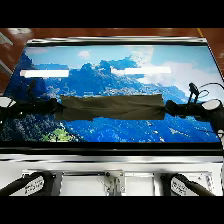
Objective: Fold the shirts.
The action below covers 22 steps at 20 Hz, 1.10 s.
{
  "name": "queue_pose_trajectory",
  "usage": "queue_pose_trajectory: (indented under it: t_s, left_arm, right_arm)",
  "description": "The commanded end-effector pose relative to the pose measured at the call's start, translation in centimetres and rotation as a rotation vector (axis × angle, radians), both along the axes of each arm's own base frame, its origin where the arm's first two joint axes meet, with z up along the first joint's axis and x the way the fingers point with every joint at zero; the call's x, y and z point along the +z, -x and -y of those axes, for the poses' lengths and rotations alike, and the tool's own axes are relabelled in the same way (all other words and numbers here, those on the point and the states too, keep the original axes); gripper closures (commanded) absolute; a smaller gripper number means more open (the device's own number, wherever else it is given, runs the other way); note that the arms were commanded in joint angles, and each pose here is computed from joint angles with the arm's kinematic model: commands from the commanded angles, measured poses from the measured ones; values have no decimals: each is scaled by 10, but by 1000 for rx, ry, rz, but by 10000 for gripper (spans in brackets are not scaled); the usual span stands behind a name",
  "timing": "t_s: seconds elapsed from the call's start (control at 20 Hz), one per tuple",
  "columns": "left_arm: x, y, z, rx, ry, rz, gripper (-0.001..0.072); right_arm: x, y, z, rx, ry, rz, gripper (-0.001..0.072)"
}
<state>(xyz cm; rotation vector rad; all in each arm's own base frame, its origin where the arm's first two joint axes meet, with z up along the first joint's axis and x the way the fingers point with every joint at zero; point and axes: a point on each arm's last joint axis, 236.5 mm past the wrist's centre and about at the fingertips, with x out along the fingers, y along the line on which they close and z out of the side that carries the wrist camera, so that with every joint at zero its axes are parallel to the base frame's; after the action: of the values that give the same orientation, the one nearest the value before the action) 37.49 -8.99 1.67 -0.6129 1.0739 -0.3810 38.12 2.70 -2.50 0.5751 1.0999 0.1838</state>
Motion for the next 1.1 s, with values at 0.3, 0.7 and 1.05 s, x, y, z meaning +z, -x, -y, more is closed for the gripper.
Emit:
queue_pose_trajectory:
  t_s: [0.3, 0.7, 1.05]
  left_arm:
    - [-31, -92, -20, 15, 2, -29, 658]
    - [-81, -97, -21, 23, 50, -165, 330]
    - [-41, -71, -4, -148, 125, -207, 171]
  right_arm:
    - [-23, -114, 8, -75, 119, 53, 653]
    - [-69, -111, 11, -99, 115, -35, 302]
    - [-69, -93, 48, -159, 62, -110, 39]
